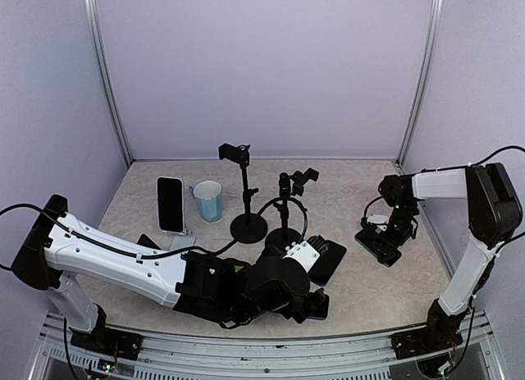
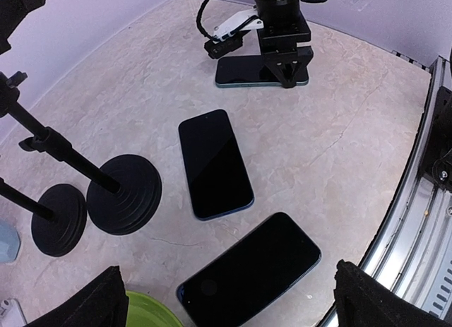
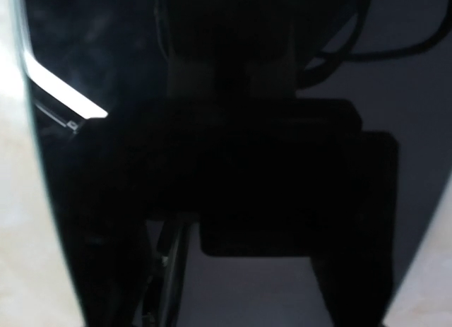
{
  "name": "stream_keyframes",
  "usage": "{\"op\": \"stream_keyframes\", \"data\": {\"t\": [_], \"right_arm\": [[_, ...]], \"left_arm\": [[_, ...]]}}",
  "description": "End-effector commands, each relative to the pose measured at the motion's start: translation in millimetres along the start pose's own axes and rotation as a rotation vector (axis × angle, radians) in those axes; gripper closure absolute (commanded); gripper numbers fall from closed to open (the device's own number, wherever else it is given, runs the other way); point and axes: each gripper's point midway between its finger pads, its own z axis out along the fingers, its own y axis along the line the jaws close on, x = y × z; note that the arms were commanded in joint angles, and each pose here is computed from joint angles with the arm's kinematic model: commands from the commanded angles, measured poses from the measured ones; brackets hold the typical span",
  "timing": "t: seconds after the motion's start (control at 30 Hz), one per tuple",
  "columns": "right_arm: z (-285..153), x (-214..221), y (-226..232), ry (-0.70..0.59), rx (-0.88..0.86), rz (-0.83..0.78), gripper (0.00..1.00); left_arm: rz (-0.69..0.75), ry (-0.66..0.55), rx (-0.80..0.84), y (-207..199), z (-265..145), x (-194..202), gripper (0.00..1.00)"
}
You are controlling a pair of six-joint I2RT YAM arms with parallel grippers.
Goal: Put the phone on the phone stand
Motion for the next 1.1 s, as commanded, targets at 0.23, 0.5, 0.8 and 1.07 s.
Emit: {"op": "stream_keyframes", "data": {"t": [0.23, 0.5, 0.8, 1.07], "right_arm": [[-5, -8, 1, -0.068, -0.003, 0.005, 0.50], [-69, -32, -5, -0.293, 0.054, -0.018, 0.65], [-193, -71, -6, -0.703, 0.169, -0.110, 0.74], [-304, -82, 35, -1.066, 0.129, -0.232, 0.76]], "left_arm": [[0.003, -0.025, -0.002, -1, -3, -20, 0.01], [-0.031, -0.092, 0.036, -7, -14, -67, 0.01], [-0.198, -0.276, 0.074, 8, -31, -163, 0.01], [-0.584, -0.457, 0.213, 64, -21, -237, 0.11]]}}
